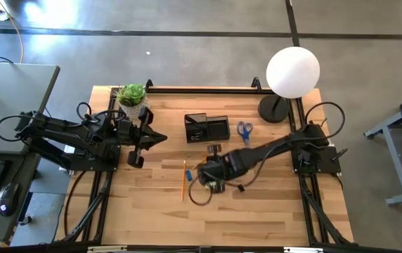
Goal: Pick and place office supplies into organizer
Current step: Put the blue scissors into the black desk organizer
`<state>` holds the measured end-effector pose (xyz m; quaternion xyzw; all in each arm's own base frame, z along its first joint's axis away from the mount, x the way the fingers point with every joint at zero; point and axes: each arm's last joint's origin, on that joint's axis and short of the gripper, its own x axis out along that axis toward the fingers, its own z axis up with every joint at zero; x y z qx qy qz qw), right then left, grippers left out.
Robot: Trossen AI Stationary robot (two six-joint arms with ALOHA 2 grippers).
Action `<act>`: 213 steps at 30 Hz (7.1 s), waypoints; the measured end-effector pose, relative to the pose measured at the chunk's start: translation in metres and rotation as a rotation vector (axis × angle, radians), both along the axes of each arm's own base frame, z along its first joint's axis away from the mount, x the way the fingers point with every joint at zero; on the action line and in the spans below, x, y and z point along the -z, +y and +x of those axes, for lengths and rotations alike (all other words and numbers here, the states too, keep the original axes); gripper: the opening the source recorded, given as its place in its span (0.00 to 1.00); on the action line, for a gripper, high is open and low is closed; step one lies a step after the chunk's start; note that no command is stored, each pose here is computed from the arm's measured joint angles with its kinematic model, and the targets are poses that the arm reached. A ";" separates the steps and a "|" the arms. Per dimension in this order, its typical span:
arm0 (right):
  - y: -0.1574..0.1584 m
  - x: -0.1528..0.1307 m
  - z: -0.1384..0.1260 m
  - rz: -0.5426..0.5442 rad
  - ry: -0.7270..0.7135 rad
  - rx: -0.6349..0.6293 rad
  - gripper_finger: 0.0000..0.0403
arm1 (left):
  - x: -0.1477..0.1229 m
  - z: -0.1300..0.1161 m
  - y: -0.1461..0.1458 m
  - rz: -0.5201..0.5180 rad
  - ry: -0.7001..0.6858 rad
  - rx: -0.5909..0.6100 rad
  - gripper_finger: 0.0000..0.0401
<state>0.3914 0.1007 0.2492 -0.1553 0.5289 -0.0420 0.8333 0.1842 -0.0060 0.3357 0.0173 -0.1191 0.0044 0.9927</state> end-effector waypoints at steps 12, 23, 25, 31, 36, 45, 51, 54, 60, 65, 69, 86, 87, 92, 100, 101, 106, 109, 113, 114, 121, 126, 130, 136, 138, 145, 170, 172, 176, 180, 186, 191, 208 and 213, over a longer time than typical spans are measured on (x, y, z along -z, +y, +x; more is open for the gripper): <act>-0.044 0.033 0.030 0.157 0.050 -0.043 0.27 | 0.004 0.001 0.001 0.023 0.047 -0.051 0.00; -0.083 0.043 0.010 0.114 0.314 0.059 0.25 | 0.007 0.001 0.002 0.018 0.080 -0.093 0.00; -0.083 0.034 0.006 0.124 0.300 0.071 0.23 | 0.008 0.001 0.002 0.018 0.082 -0.093 0.00; -0.054 0.032 -0.002 0.173 0.325 0.045 0.20 | 0.009 0.002 0.002 0.016 0.100 -0.092 0.00; -0.044 0.056 -0.051 0.113 0.389 0.100 0.18 | 0.010 0.002 0.002 -0.002 0.110 -0.089 0.00; -0.067 0.031 -0.141 0.212 -0.020 0.346 0.14 | 0.009 0.002 0.004 -0.018 0.095 -0.123 0.00; -0.092 0.029 -0.166 0.214 -0.109 0.584 0.22 | 0.009 0.001 0.005 -0.019 0.094 -0.158 0.00; -0.102 0.035 -0.169 0.234 -0.110 0.672 0.29 | 0.009 0.001 0.005 -0.017 0.094 -0.159 0.00; -0.129 0.044 -0.174 0.174 -0.113 0.832 0.43 | 0.009 0.001 0.005 -0.002 0.100 -0.162 0.00; -0.159 0.042 -0.171 0.196 -0.195 0.914 0.47 | 0.009 0.001 0.005 0.000 0.101 -0.162 0.00; -0.181 0.047 -0.169 0.258 -0.191 0.928 0.44 | 0.009 0.001 0.005 0.017 0.102 -0.165 0.00; -0.170 0.079 -0.160 0.454 0.046 0.883 0.33 | 0.009 0.001 0.005 0.029 0.104 -0.168 0.00; -0.168 0.080 -0.160 0.448 0.044 0.885 0.33 | 0.009 0.001 0.005 0.029 0.104 -0.168 0.00; -0.163 0.101 -0.172 0.443 0.065 0.902 0.36 | 0.009 0.001 0.005 0.029 0.104 -0.168 0.00; -0.162 0.111 -0.173 0.487 0.002 0.885 0.49 | 0.009 0.001 0.005 0.030 0.105 -0.168 0.00; -0.163 0.110 -0.172 0.485 -0.001 0.879 0.50 | 0.009 0.001 0.005 0.031 0.105 -0.168 0.00; -0.164 0.104 -0.167 0.487 -0.018 0.867 0.54 | 0.009 0.001 0.005 0.034 0.105 -0.169 0.00; -0.165 0.099 -0.163 0.491 -0.041 0.862 0.53 | 0.009 0.001 0.005 0.035 0.105 -0.169 0.00; -0.166 0.096 -0.160 0.500 -0.065 0.881 0.52 | 0.009 0.001 0.005 0.035 0.105 -0.169 0.00; -0.167 0.096 -0.160 0.499 -0.068 0.888 0.52 | 0.009 0.001 0.005 0.035 0.105 -0.169 0.00; -0.160 0.096 -0.158 0.460 -0.084 0.912 0.49 | 0.009 0.001 0.005 0.035 0.105 -0.169 0.00; -0.150 0.096 -0.156 0.429 -0.094 0.916 0.47 | 0.009 0.001 0.005 0.035 0.105 -0.169 0.00; -0.146 0.096 -0.155 0.411 -0.108 0.926 0.45 | 0.009 0.001 0.005 0.035 0.105 -0.169 0.00; -0.140 0.101 -0.149 0.406 -0.118 0.917 0.42 | 0.009 0.001 0.005 0.035 0.104 -0.169 0.00; -0.139 0.107 -0.148 0.402 -0.086 0.917 0.41 | 0.009 0.001 0.005 0.035 0.103 -0.170 0.00; -0.139 0.119 -0.146 0.379 -0.031 0.923 0.37 | 0.009 0.001 0.005 0.035 0.104 -0.170 0.00; -0.141 0.115 -0.148 0.409 -0.028 0.884 0.13 | 0.009 0.001 0.005 0.032 0.098 -0.169 0.00; -0.141 0.115 -0.150 0.403 -0.003 0.892 0.14 | 0.009 0.001 0.005 0.032 0.098 -0.169 0.00; -0.141 0.111 -0.158 0.378 0.033 0.904 0.13 | 0.009 0.001 0.005 0.033 0.098 -0.169 0.00; -0.141 0.092 -0.165 0.357 -0.041 0.903 0.10 | 0.009 0.001 0.005 0.033 0.098 -0.169 0.00; -0.138 0.049 -0.175 0.338 -0.309 0.839 0.11 | 0.009 0.001 0.005 0.032 0.097 -0.169 0.00; -0.131 0.016 -0.164 0.284 -0.610 0.650 0.10 | 0.008 0.001 0.005 0.033 0.093 -0.169 0.00; -0.151 0.035 -0.072 -0.015 -1.164 0.216 0.11 | 0.007 0.001 0.005 0.032 0.077 -0.169 0.00; -0.168 0.050 -0.060 -0.063 -1.294 0.198 0.12 | 0.007 0.001 0.005 0.032 0.077 -0.170 0.00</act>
